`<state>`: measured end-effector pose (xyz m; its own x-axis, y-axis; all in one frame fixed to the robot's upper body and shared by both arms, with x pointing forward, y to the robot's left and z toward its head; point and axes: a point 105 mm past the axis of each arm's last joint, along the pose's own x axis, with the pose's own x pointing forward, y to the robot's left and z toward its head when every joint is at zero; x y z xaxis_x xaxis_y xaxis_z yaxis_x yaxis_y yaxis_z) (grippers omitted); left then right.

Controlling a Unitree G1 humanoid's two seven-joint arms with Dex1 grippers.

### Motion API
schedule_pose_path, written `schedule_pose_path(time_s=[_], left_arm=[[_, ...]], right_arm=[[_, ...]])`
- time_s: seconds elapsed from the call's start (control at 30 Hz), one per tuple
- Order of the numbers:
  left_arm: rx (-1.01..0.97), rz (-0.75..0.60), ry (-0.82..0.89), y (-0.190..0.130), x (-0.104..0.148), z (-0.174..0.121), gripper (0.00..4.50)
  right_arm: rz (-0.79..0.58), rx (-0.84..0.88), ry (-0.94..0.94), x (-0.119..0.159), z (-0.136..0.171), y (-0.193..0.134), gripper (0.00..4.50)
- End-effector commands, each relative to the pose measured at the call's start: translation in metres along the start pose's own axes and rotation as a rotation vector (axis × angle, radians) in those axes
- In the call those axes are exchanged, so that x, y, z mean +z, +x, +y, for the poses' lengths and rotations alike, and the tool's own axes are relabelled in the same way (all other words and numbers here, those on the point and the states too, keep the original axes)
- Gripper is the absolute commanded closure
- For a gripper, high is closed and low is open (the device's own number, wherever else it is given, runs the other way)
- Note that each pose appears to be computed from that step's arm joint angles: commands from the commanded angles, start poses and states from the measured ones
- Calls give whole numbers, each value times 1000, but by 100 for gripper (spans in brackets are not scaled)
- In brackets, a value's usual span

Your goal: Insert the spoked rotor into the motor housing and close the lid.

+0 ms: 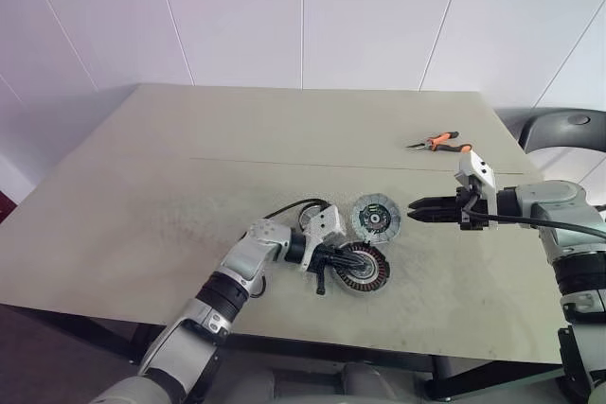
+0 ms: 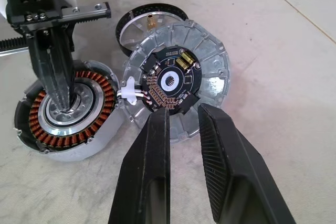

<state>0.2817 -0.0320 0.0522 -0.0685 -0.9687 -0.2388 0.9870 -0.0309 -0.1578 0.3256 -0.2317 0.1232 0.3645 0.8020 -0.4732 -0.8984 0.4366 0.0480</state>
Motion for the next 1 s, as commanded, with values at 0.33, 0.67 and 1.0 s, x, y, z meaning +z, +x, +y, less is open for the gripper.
schedule_pose_path(time_s=[0.33, 0.67, 1.0], left_arm=[[35, 34, 49, 3, 0, 7, 446], [41, 87, 64, 3, -11, 8, 446], [66, -186, 3, -17, 39, 15, 446]], right_arm=[[-47, -13, -50, 17, -2, -3, 360], [-57, -11, -59, 20, -3, -1, 360], [-89, 36, -48, 24, 4, 0, 360]])
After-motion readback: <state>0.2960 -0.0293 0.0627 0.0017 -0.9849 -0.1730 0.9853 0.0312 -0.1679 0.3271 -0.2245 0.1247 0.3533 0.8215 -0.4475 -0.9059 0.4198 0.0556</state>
